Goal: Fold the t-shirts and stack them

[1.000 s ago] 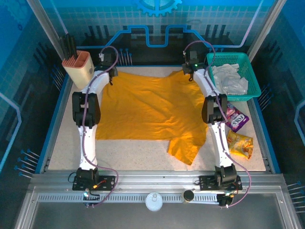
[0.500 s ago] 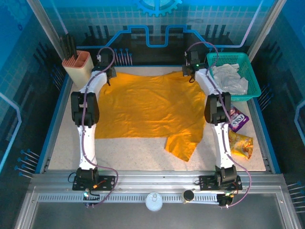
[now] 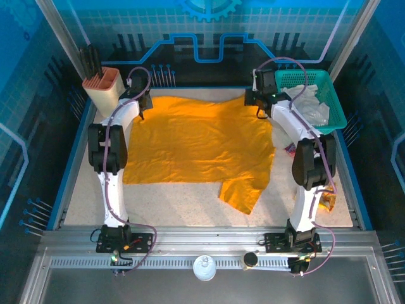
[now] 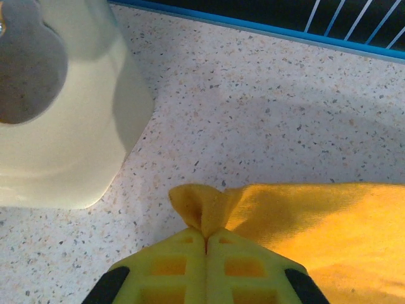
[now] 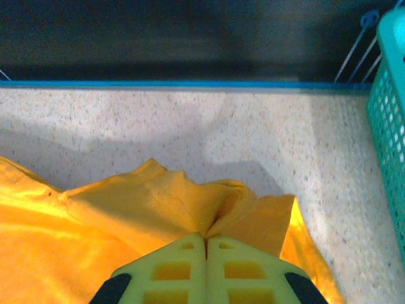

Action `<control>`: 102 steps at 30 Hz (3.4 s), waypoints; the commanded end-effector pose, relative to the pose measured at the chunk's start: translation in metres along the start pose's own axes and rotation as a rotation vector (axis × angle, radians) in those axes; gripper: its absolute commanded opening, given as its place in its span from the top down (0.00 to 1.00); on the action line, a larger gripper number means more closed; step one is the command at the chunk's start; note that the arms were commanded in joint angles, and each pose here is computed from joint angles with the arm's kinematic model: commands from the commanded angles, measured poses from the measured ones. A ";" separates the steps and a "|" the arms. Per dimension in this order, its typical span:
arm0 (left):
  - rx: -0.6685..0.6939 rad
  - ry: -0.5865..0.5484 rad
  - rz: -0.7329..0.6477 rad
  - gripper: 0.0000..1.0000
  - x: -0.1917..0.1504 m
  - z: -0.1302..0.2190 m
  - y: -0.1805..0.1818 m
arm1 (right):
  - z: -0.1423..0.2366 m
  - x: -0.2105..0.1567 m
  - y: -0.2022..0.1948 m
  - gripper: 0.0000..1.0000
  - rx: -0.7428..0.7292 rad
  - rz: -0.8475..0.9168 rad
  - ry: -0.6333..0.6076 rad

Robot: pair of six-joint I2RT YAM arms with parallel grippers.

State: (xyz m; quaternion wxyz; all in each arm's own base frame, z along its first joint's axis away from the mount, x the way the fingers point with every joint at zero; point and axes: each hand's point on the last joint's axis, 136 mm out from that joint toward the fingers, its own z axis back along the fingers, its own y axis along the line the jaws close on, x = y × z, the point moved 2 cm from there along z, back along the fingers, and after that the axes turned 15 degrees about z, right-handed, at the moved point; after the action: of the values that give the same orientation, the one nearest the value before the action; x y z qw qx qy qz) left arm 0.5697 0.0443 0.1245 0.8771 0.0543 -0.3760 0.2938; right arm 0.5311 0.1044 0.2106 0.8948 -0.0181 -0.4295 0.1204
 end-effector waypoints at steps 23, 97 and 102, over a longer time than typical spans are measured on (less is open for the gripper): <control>0.051 0.020 -0.011 1.00 -0.040 0.032 0.051 | 0.056 -0.107 0.019 1.00 0.061 -0.059 0.092; 0.000 -0.014 0.229 0.11 -0.048 0.190 0.110 | 0.007 -0.158 0.140 1.00 0.442 -0.020 0.399; -0.007 -0.001 0.232 0.11 -0.052 0.188 0.109 | 0.014 -0.175 0.157 1.00 0.423 -0.019 0.435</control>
State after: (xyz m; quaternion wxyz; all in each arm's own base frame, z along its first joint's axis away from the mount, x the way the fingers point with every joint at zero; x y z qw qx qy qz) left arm 0.3691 0.0499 0.2208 0.8329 0.0134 -0.4015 0.3807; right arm 0.3921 0.2104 0.0620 0.9474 0.1498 -0.1924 0.2073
